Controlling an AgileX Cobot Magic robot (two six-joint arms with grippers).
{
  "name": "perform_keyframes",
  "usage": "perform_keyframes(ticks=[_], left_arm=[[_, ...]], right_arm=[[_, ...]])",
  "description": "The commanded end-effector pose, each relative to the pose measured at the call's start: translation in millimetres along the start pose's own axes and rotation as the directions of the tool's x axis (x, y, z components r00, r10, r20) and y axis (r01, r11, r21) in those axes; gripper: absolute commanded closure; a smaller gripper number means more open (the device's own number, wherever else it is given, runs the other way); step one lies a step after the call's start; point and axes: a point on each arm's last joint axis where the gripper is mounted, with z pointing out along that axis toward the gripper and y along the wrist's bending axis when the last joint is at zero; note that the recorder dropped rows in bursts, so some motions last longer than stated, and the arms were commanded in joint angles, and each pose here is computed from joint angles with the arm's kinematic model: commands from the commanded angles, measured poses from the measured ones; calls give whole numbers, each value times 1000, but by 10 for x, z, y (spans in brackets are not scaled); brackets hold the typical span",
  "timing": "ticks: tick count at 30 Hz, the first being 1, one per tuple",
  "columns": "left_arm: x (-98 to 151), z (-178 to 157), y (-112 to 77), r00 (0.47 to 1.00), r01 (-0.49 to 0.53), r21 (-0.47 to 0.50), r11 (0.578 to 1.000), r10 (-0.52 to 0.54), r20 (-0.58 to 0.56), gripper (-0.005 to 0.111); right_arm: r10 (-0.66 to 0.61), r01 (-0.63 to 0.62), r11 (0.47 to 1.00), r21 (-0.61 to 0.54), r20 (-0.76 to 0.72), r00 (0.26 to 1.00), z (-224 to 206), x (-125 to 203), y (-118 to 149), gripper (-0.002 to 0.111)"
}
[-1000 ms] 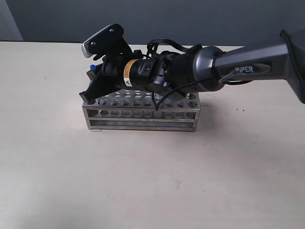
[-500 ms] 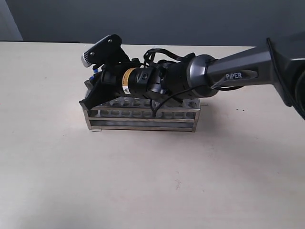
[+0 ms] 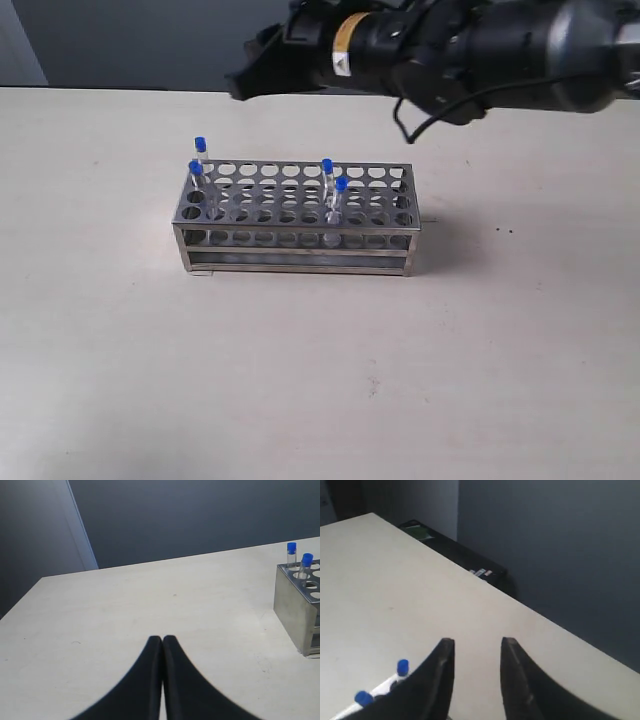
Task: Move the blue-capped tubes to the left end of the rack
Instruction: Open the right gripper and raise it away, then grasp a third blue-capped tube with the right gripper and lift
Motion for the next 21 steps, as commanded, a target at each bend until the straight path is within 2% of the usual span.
perform_keyframes(ticks=[1, 7, 12, 15, 19, 21], left_arm=[[-17, 2, -4, 1000, 5, 8, 1000, -5, 12, 106], [-17, 2, -4, 1000, 5, 8, 1000, -5, 12, 106], [-17, 2, -4, 1000, 5, 8, 1000, -5, 12, 106], [-17, 2, -4, 1000, 5, 8, 1000, -5, 12, 106], [-17, 2, -4, 1000, 5, 8, 1000, -5, 12, 106], [-17, 2, -4, 1000, 5, 8, 1000, -5, 12, 106]], right_arm=[[5, -3, 999, 42, -53, 999, -358, 178, -155, 77], [27, -28, 997, -66, -6, 1000, -627, 649, -5, 77], [46, -46, 999, 0, -66, 997, -596, 981, -35, 77], [45, -42, 998, 43, -58, 997, -550, 1050, -73, 77], [49, -45, 998, 47, -81, 996, -505, 1127, -74, 76], [48, -44, 998, 45, -91, 995, -487, 1159, -72, 72]])
